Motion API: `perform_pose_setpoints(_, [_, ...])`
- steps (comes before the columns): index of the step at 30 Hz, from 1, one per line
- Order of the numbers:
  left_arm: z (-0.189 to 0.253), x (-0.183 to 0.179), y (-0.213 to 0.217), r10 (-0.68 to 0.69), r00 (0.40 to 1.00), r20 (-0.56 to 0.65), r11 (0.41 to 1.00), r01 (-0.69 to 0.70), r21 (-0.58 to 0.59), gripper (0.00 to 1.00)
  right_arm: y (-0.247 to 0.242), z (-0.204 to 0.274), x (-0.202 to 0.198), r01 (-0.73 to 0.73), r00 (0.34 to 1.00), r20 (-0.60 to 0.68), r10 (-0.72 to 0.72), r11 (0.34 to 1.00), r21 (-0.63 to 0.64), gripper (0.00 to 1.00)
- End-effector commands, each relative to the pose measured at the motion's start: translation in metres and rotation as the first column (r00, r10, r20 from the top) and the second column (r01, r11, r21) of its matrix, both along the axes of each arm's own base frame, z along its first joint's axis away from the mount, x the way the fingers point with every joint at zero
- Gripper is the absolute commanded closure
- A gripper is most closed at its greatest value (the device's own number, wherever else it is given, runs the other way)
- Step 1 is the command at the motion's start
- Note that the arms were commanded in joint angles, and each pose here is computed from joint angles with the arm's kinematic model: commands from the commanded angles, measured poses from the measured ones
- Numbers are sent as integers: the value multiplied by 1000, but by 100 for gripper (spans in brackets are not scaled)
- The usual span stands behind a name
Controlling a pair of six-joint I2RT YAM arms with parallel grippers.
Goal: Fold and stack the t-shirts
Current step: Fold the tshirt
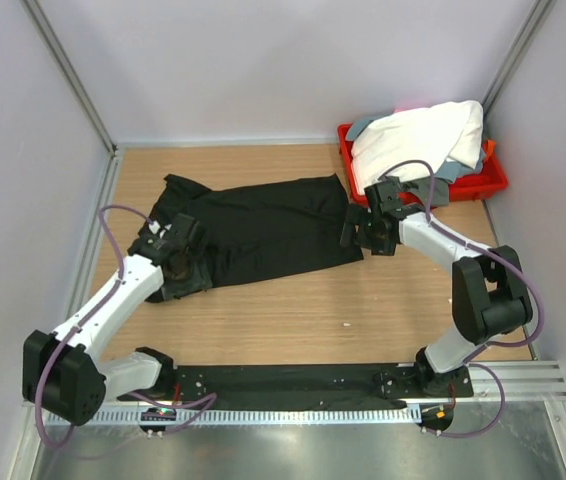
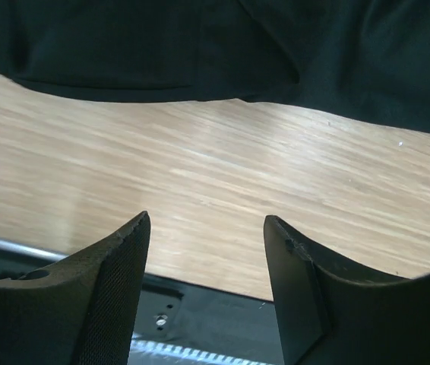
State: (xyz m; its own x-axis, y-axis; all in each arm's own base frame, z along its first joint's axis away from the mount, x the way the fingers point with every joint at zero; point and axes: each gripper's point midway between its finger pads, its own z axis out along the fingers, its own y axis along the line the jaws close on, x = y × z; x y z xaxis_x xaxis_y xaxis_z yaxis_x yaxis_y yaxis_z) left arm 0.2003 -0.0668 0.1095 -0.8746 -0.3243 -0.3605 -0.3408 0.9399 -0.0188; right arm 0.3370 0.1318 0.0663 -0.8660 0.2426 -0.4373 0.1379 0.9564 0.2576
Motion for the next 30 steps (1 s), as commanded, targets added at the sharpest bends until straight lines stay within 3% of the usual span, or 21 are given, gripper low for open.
perform_pose_setpoints(1, [-3,38,-33,58,987,148,989,-37,-143,37,9,4,9,-24,999,43,22,999,48,5])
perform_pose_setpoints(8, [-40,55,-28,66,992,111,998,-64,-24,41,13,-14,7,-37,999,12,36,997,63,6])
perform_pose_setpoints(19, [-46,86,-24,63,985,163,996,-72,53,43,12,-20,5,-55,998,9,55,997,62,6])
perform_pose_setpoints(26, [-61,93,-20,55,989,136,991,-71,111,59,13,-23,5,-61,998,3,61,996,62,6])
perform_pose_setpoints(29, [-62,97,-19,46,989,140,989,-64,130,70,13,-24,4,-66,998,-2,66,996,63,7])
perform_pose_setpoints(30, [-62,100,-19,43,989,143,989,-63,134,79,14,-25,3,-67,998,-5,67,996,64,7])
